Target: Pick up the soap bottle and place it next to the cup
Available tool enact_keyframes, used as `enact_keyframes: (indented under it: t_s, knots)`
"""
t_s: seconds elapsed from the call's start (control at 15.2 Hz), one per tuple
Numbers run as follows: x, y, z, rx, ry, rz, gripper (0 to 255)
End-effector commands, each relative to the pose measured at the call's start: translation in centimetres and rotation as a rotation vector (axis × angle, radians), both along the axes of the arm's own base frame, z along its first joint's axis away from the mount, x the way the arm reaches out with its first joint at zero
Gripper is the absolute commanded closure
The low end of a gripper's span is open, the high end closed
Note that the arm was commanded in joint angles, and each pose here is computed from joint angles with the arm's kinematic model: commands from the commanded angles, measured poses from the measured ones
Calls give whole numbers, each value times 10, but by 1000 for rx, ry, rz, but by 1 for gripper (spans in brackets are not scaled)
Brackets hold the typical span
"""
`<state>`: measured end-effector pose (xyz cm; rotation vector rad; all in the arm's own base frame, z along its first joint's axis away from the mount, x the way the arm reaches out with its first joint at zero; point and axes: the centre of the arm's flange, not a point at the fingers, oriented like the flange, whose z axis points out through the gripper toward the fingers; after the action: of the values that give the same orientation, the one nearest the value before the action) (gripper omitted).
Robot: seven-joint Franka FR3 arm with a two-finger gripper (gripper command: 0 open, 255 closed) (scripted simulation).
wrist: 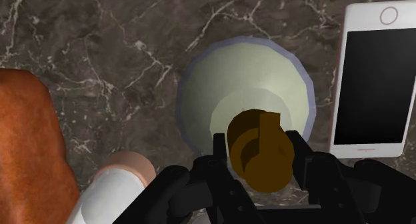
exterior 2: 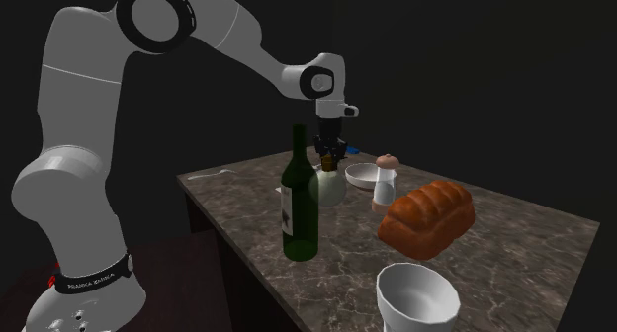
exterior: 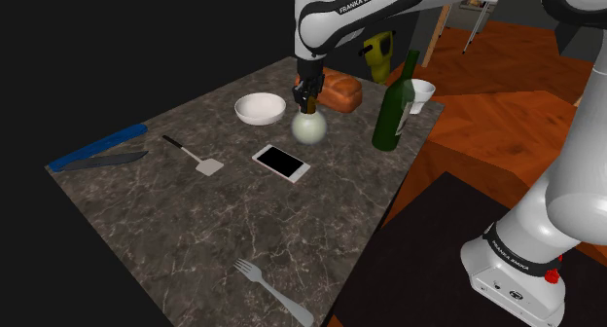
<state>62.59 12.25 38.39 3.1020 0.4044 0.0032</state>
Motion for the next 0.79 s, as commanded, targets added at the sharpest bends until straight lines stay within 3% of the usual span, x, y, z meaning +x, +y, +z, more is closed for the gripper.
enact_keyframes:
  t_s: [0.0, 0.33, 0.73]
  knots:
    - [0, 0, 0, 0, 1, 0, 255]
    - [0, 0, 0, 0, 1, 0, 255]
    - [0, 0, 31, 0, 1, 0, 255]
